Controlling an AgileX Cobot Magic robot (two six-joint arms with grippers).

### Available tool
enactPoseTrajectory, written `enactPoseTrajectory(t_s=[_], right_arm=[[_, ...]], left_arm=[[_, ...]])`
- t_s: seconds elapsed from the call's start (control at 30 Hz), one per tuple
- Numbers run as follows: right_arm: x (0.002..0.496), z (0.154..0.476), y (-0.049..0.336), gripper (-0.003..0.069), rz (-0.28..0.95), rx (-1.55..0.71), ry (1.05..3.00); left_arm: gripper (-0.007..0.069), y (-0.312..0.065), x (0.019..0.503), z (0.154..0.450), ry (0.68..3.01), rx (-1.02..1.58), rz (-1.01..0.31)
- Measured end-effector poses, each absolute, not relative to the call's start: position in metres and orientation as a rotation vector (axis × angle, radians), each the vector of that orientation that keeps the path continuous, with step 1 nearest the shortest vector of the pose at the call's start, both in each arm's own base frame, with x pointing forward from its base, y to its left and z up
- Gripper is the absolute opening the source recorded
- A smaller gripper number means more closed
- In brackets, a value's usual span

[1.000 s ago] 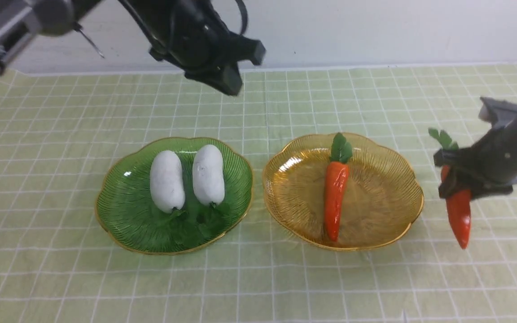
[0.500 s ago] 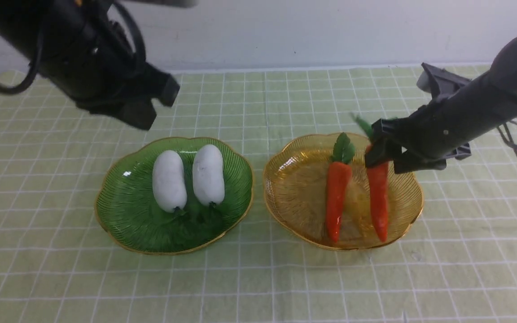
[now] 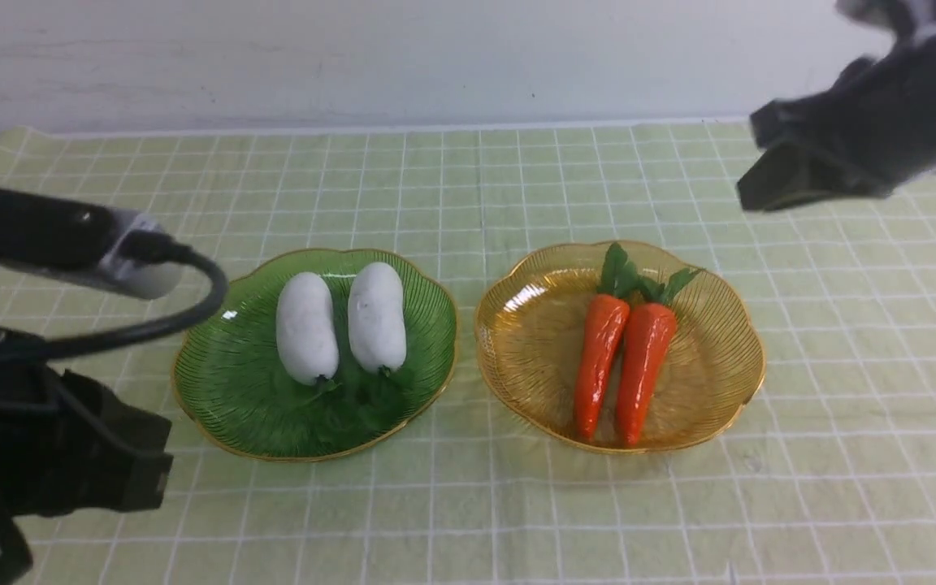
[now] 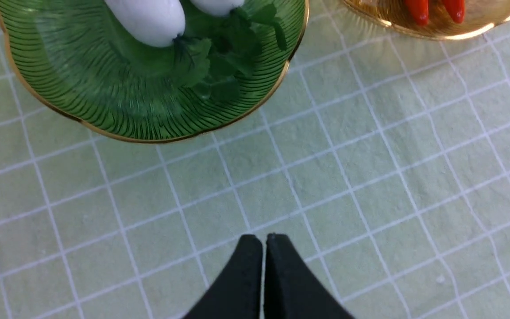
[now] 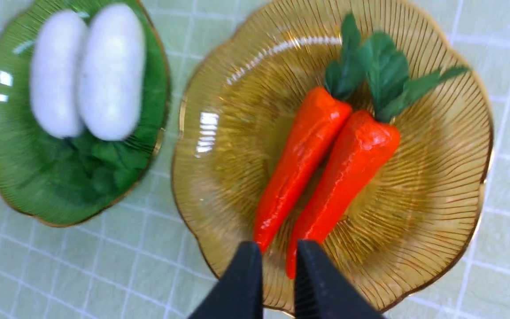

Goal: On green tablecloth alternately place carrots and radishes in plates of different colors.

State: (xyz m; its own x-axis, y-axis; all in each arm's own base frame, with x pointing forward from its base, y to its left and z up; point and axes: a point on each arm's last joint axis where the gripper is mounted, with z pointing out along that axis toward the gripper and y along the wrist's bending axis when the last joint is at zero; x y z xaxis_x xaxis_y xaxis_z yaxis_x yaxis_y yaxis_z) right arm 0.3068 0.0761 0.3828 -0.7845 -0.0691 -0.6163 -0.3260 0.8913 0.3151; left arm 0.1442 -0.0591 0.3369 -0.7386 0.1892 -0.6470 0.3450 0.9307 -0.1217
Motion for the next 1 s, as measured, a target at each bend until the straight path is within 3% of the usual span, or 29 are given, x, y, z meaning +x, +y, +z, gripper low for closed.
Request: enactPoseTrajectory(t_s=[0.1,0.27,0.37,0.47,0.57,0.8,1.0], right_arm=[[0.244,0.441,0.067,-0.0006,0.517,-0.314,2.224],[0.140,0.474,0.048,-0.0014,0.395,-0.354,1.847],[0.096,0.457,0.038,-0.0014,0.341,-0.309,1.678],[0.053,0.411,0.021,-0.0014,0.272,-0.173,1.418],[0.036,0.369,0.011,-0.0014,0.234,-0.093,1.287],[0.026,0.305,0.006,-0.0014,0.212,-0.051,1.236],[0.029,0.297,0.006,-0.0014,0.209,-0.047,1.250]], left_arm=[[-0.0008,-0.052,0.126,0.334,2.269,0.344,-0.321],[-0.0008,-0.046,0.111,0.334,2.084,0.306,-0.335],[-0.0008,-0.045,0.110,0.333,2.033,0.292,-0.339],[-0.0008,-0.045,0.112,0.332,2.017,0.286,-0.340],[-0.0008,-0.045,0.112,0.333,2.004,0.284,-0.340],[-0.0008,-0.045,0.113,0.335,1.975,0.277,-0.341],[-0.0008,-0.044,0.110,0.337,1.960,0.273,-0.348]])
